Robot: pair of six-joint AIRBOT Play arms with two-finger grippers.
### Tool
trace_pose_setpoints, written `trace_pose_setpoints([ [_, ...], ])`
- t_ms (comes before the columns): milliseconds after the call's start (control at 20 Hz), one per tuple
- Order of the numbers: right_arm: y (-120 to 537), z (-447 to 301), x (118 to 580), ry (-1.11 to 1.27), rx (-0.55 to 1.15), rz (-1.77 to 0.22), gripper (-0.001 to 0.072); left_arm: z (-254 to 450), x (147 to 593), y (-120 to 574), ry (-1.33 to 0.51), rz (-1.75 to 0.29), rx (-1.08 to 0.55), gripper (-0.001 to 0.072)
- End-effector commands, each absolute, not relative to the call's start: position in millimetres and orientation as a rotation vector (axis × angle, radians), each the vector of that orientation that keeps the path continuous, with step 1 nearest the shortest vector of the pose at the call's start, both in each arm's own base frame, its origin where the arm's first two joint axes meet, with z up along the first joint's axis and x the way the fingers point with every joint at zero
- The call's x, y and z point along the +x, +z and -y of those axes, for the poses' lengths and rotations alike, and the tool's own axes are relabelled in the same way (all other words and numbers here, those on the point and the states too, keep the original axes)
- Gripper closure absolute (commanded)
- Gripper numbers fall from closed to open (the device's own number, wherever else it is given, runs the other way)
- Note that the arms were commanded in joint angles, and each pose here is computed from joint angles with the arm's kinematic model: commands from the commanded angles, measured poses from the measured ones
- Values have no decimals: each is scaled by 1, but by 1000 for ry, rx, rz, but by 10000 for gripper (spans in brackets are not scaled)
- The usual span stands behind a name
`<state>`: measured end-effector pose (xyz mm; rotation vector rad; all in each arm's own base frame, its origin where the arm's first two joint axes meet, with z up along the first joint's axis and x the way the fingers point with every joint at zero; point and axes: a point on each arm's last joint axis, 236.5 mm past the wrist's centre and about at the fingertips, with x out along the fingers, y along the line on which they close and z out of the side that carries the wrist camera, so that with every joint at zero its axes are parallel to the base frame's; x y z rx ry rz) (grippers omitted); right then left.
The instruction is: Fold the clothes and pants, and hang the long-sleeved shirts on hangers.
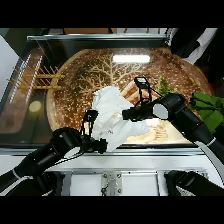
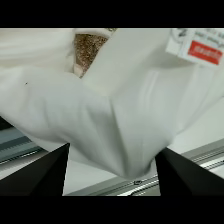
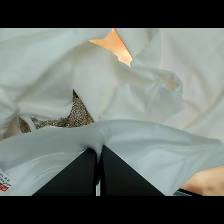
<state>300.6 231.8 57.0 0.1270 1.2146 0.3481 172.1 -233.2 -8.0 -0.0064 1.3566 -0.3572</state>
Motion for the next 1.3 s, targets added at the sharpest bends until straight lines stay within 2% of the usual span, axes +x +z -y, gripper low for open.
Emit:
trace_pose_setpoints([
  [0, 57, -232, 301, 347, 130, -1214, 695, 220, 181, -12, -295, -1355, 88, 156],
  [50, 57, -232, 301, 347, 129, -1215, 695, 213, 186, -8, -276, -1338, 117, 157],
  [100, 57, -232, 301, 347, 129, -1215, 695, 204, 192, -3, -255, -1309, 140, 251],
  [150, 57, -232, 301, 347, 129, -1214, 695, 200, 193, 0, -254, -1297, 138, 483],
  [200, 57, -232, 301, 347, 129, -1214, 695, 196, 191, 0, -254, -1293, 117, 567],
  [450, 57, -232, 301, 347, 130, -1214, 695, 176, 179, -3, -235, -1311, 4, 568],
  [550, 57, -232, 301, 347, 129, -1215, 695, 170, 186, 10, -228, -1275, -68, 689],
  [800, 69, -234, 305, 388, 87, -1183, 696, 166, 219, 77, -286, -1069, -170, 690],
  [950, 149, -242, 338, 454, 81, -978, 697, 165, 274, 191, -344, -783, -198, 690],
  [1050, 237, -243, 356, 500, 101, -772, 697, 167, 301, 289, -409, -586, -188, 690],
  [1250, 424, -227, 337, 584, 167, -339, 697, 197, 294, 468, -642, -216, -199, 690],
])
